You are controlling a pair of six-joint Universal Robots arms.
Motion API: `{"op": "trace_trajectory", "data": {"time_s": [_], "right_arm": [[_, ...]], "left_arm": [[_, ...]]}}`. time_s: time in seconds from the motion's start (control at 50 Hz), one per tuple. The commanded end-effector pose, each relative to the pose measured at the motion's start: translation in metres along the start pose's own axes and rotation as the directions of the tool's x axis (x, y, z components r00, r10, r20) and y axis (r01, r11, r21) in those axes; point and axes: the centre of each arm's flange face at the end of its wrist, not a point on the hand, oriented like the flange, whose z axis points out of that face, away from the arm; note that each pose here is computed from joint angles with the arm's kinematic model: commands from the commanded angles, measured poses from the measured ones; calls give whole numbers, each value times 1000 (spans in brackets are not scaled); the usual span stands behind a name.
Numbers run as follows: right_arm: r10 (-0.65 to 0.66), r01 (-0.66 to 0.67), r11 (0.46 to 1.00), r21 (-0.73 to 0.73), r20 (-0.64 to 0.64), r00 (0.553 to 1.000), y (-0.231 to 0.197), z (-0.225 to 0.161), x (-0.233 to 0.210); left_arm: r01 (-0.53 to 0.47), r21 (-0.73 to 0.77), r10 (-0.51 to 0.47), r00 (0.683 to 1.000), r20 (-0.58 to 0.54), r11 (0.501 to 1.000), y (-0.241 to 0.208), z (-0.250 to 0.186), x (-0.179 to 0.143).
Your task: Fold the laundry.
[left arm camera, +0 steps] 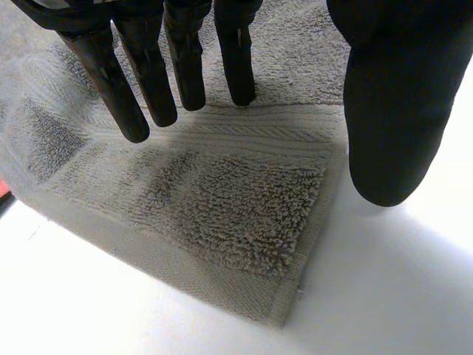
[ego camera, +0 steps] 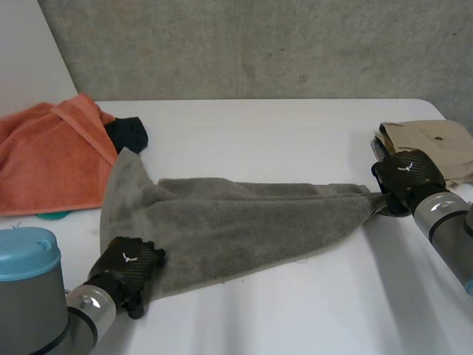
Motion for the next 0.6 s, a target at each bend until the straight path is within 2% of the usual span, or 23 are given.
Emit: {"op": "trace_trajectory", "data": {"time_s": [0.02, 0.6], "right_arm": [[2, -2, 1000, -2, 8, 1000, 1, -2, -2], [4, -4, 1000, -16, 19, 1000, 6, -4, -6]], "left_arm": [[0, 5, 0, 1000, 6, 1000, 3, 7, 1], [-7, 167, -11, 994, 106, 986, -26, 38, -20]]}}
